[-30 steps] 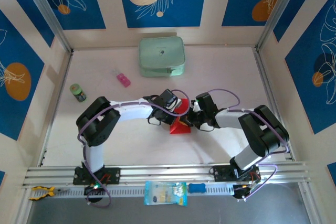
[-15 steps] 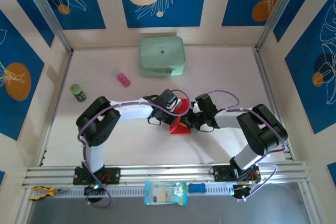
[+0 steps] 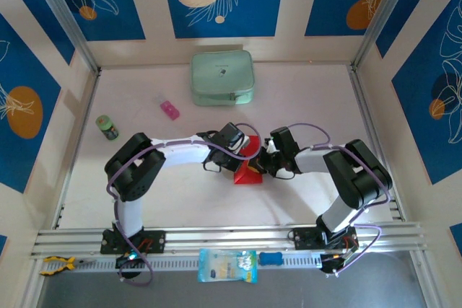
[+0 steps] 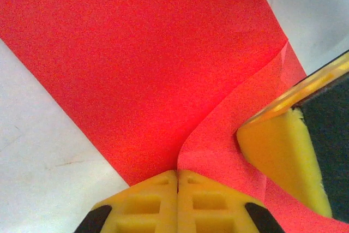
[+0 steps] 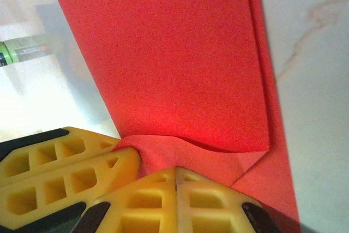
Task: Fold a paper plane with a square sheet of paper (pick it up from the middle)
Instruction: Fold the triangle a second time at the center of the table.
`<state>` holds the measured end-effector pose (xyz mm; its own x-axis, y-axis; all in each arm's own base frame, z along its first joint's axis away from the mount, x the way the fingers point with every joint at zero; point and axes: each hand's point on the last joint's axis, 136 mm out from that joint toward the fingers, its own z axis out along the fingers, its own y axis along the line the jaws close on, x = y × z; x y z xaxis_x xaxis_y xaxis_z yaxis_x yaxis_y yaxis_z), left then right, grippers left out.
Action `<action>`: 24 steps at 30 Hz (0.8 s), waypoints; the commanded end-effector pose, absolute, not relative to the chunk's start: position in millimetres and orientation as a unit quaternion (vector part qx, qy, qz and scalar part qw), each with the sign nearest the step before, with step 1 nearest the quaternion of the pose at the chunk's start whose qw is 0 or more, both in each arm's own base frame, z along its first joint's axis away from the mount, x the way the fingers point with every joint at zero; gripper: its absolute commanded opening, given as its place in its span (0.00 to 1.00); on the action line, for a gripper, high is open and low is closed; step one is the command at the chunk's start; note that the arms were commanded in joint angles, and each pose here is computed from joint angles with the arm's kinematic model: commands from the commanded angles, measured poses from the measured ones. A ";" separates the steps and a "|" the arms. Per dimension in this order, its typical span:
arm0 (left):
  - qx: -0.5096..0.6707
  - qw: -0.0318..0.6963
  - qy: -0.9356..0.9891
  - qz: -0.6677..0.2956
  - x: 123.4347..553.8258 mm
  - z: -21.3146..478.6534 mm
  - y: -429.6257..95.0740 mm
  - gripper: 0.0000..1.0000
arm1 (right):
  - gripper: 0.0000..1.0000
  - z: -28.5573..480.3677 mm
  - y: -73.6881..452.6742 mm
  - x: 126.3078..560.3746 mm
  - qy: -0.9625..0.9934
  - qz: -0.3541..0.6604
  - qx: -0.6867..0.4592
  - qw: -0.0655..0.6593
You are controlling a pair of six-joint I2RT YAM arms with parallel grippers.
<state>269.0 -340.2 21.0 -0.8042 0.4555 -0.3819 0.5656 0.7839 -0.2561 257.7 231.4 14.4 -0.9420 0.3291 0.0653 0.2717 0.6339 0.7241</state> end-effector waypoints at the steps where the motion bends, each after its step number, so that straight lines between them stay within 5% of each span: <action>1: 0.273 0.098 0.946 -0.145 251.9 -6.4 -314.9 0.02 | 0.00 -11.6 214.3 236.8 0.919 0.349 0.183 0.009; 7: 0.262 0.105 0.946 -0.162 257.8 18.7 -326.0 0.08 | 0.00 -11.6 209.6 235.8 0.924 0.336 0.180 0.012; 13: 0.232 0.125 0.950 -0.170 263.5 47.4 -324.6 0.33 | 0.00 -11.8 209.5 236.3 0.925 0.337 0.178 0.012; 16: 0.214 0.139 0.949 -0.185 262.0 64.8 -323.2 0.37 | 0.00 -12.1 207.9 236.2 0.925 0.334 0.181 0.012; 19: 0.203 0.145 0.941 -0.230 255.9 82.7 -331.0 0.34 | 0.00 -12.2 208.2 236.6 0.924 0.337 0.181 0.011; 24: 0.204 0.108 0.916 -0.328 234.9 90.4 -356.9 0.09 | 0.00 -11.5 206.9 235.1 0.924 0.335 0.181 0.010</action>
<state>247.9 -343.3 90.5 -0.8647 0.3205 -0.3868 0.4761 0.7682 -0.4280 257.5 228.2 13.5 -0.9486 0.3145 0.0361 0.2426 0.6488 0.7212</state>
